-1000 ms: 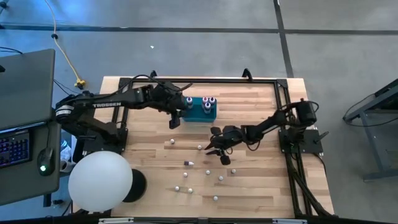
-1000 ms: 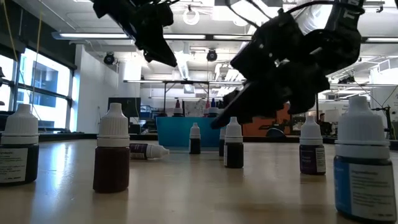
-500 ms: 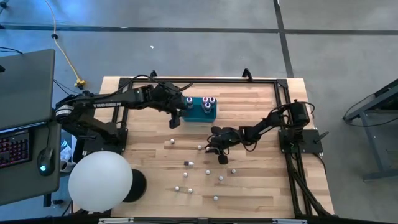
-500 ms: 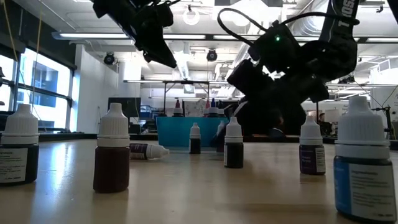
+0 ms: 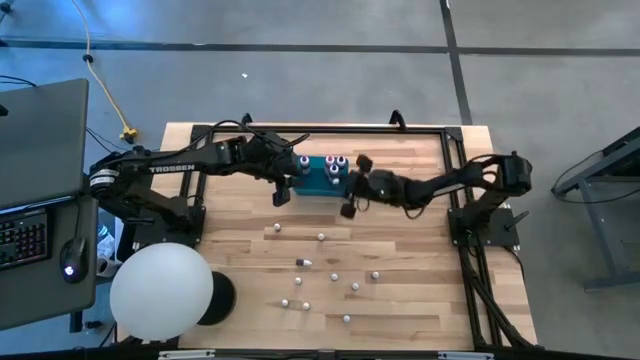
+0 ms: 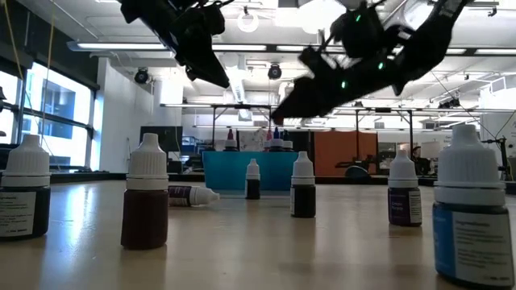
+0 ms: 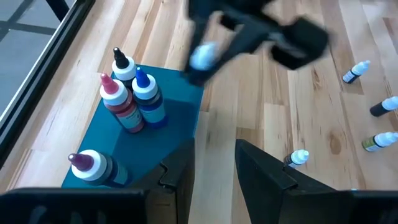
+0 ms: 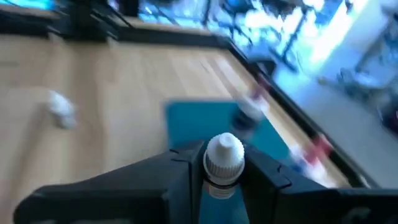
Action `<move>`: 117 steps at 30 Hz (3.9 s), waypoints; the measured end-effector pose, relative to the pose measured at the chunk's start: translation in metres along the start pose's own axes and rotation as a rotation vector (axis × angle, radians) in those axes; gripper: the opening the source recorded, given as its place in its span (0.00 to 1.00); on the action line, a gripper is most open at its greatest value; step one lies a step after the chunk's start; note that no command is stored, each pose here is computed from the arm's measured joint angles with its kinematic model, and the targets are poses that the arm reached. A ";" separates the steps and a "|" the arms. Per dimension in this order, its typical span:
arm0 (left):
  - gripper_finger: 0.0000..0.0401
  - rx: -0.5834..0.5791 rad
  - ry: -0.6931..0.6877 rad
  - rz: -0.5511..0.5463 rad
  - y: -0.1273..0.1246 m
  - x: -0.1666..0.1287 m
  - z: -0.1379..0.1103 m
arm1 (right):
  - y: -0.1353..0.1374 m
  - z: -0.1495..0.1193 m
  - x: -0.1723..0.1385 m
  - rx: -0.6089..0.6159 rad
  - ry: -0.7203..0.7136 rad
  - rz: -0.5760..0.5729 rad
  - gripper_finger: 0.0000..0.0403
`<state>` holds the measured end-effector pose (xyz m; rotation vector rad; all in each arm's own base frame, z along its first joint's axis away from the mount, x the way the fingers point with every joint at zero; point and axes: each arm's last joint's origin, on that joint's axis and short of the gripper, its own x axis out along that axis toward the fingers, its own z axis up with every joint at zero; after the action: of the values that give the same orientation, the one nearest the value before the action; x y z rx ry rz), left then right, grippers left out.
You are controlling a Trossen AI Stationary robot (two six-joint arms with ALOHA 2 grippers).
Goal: Pick & Place food coloring
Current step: Put the purple food coloring bottle into the blue bin, then put the black food coloring into the blue bin
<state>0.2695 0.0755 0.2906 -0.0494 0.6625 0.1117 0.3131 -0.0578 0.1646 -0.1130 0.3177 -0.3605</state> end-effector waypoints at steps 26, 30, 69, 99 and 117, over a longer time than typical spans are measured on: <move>0.28 -0.002 -0.007 0.003 0.000 0.000 0.001 | -0.025 -0.027 0.014 0.012 0.116 0.031 0.23; 0.28 -0.057 -0.006 -0.005 0.000 0.000 0.001 | -0.021 -0.009 0.003 0.013 0.067 0.108 0.24; 0.28 -0.055 0.076 0.035 -0.008 0.020 -0.005 | 0.102 -0.038 0.047 0.008 0.291 0.509 0.25; 0.28 -0.087 0.052 0.035 -0.008 0.020 -0.003 | 0.079 -0.010 -0.097 -0.061 0.727 0.463 0.25; 0.28 -0.084 0.054 0.034 -0.008 0.020 -0.003 | 0.066 -0.096 -0.118 -0.071 0.463 0.477 0.23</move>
<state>0.2843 0.0693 0.2763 -0.1220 0.7124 0.1713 0.1985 0.0416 0.0964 -0.0193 0.7979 0.1049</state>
